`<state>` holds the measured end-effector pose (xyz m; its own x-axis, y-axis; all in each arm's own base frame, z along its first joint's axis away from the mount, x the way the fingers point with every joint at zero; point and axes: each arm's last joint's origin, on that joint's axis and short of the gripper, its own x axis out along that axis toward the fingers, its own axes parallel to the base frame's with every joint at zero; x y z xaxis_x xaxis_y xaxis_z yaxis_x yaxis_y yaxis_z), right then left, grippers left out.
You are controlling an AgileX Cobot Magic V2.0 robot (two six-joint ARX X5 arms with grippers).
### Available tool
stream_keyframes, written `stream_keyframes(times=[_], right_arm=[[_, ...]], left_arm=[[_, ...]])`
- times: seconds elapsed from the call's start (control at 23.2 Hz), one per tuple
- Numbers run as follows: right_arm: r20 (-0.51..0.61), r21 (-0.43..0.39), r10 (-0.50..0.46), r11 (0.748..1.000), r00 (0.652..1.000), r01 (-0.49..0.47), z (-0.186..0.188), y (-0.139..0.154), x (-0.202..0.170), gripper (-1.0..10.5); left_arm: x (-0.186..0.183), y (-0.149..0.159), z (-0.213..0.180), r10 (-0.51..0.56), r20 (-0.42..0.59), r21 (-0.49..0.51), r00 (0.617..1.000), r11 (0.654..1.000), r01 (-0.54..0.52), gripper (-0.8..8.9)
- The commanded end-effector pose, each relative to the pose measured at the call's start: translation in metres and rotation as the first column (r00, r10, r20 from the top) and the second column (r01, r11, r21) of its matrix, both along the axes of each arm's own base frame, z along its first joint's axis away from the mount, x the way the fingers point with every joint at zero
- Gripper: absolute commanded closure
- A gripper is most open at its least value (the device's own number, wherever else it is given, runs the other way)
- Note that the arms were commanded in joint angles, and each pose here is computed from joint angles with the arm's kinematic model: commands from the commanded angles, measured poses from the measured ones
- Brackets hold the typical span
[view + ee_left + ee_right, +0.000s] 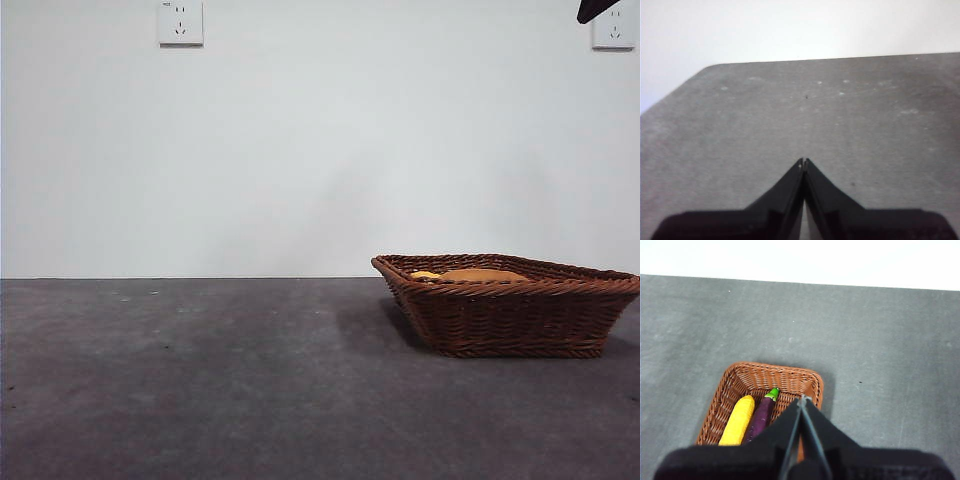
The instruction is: Help me put the vegetables on the table into the basket
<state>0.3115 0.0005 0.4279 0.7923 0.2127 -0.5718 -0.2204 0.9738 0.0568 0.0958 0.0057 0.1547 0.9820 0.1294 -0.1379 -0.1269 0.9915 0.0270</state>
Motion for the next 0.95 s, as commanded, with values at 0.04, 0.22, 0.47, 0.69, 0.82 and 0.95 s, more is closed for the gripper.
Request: stream_keyframes(times=[0.04, 0.22, 0.47, 0.69, 0.82, 0.95], right_arm=[[-0.003, -0.005, -0.001, 1.0, 1.0, 0.001, -0.0026, -0.0003, 0.0026, 9.5], [-0.003, -0.005, -0.001, 1.0, 1.0, 0.001, -0.0025, -0.0003, 0.0026, 9.5], [-0.003, -0.005, -0.001, 1.0, 1.0, 0.001, -0.0025, -0.0003, 0.0026, 9.5], [-0.003, -0.005, -0.001, 1.0, 1.0, 0.001, -0.0025, -0.0003, 0.0026, 9.5], [-0.003, -0.005, -0.001, 1.0, 1.0, 0.001, -0.0025, -0.0003, 0.0026, 9.5], [-0.003, -0.005, -0.001, 1.0, 1.0, 0.001, -0.0026, -0.0003, 0.0026, 9.5]], left_arm=[[0.0003, -0.0021, -0.0046, -0.092, -0.013, -0.073, 0.996, 0.993, 0.091, 8.17], [0.0003, -0.0041, -0.0047, -0.163, -0.013, -0.084, 0.987, 0.983, 0.161, 8.17], [0.0003, -0.003, -0.0048, -0.128, -0.015, -0.07, 0.992, 0.989, 0.127, 8.17], [0.0003, -0.003, -0.0045, -0.13, -0.013, -0.07, 0.991, 0.989, 0.129, 8.17], [0.0003, -0.0031, -0.0045, -0.13, -0.013, -0.07, 0.991, 0.989, 0.129, 8.17], [0.0007, -0.0031, -0.0051, -0.131, -0.02, -0.071, 0.991, 0.989, 0.129, 8.17]])
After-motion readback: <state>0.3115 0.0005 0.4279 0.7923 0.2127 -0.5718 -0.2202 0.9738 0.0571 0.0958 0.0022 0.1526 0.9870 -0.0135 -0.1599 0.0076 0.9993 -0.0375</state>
